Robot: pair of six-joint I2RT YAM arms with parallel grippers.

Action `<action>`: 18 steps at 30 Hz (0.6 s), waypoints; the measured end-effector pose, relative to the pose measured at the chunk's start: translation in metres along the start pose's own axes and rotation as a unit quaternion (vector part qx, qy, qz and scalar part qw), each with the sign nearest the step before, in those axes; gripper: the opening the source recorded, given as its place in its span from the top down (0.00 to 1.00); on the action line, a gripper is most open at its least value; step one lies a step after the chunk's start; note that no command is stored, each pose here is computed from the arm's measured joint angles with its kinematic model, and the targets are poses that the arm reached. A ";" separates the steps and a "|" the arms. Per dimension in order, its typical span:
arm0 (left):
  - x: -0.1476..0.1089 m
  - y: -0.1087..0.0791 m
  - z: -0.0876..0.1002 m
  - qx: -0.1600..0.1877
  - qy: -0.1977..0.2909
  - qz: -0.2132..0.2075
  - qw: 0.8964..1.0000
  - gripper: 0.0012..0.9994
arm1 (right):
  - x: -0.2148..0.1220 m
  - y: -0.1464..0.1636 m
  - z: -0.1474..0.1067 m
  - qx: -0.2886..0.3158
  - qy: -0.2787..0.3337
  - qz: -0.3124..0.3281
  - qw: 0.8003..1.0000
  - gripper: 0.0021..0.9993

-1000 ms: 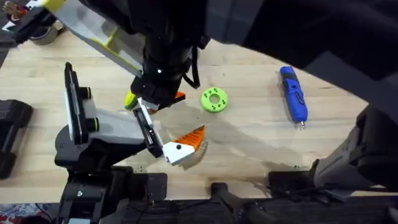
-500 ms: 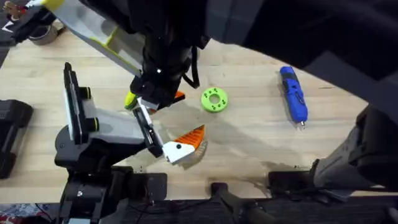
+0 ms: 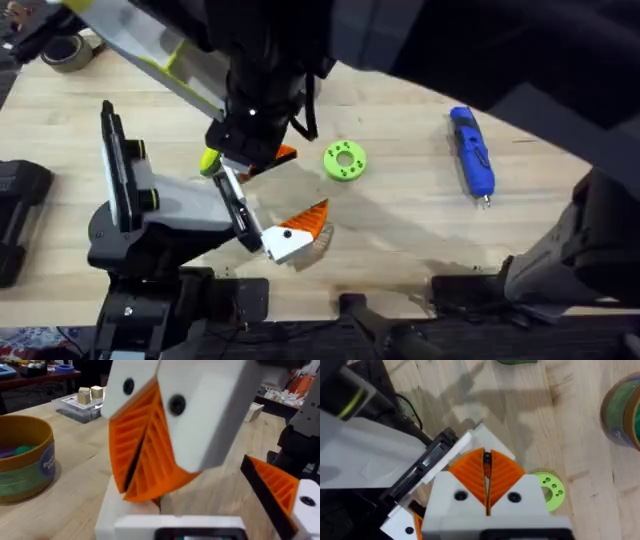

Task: Pick up the gripper from the table and insert it into the empty holder that is missing its gripper. Then pick up a screw, insert it into the mounting hole, and use the screwdriver to tighten it. Finally, clean up the table by picking up the vegetable and placing it into the bucket.

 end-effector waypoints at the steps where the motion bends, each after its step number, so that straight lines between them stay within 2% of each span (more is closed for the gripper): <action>1: 0.000 0.000 0.000 0.000 0.000 0.000 1.000 0.01 | 0.000 0.000 0.000 0.000 0.000 0.000 1.000 0.99; 13: 0.000 0.000 0.000 0.000 0.000 0.000 1.000 0.01 | 0.000 0.000 0.000 0.000 0.000 0.000 1.000 1.00; 14: 0.000 0.000 0.000 0.000 0.000 0.000 1.000 0.01 | 0.000 0.000 0.000 0.000 0.000 0.000 1.000 0.97; 15: 0.000 0.000 0.000 0.000 0.000 0.000 1.000 0.01 | 0.000 0.000 0.000 0.000 -0.001 -0.001 1.000 0.85; 18: 0.000 0.000 0.000 0.000 0.000 0.001 1.000 0.01 | 0.000 -0.005 0.001 0.000 -0.003 -0.012 1.000 0.41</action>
Point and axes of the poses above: each hand's point on the last joint's axis, 136 mm out from that joint toward the fingers, its own x axis out along the fingers, its own y axis along the line the jaws close on, z = x × y, the point moved 2 cm from there along -x, back along the fingers, and after that the axes turned 14 degrees about x, right-handed, at the moved point
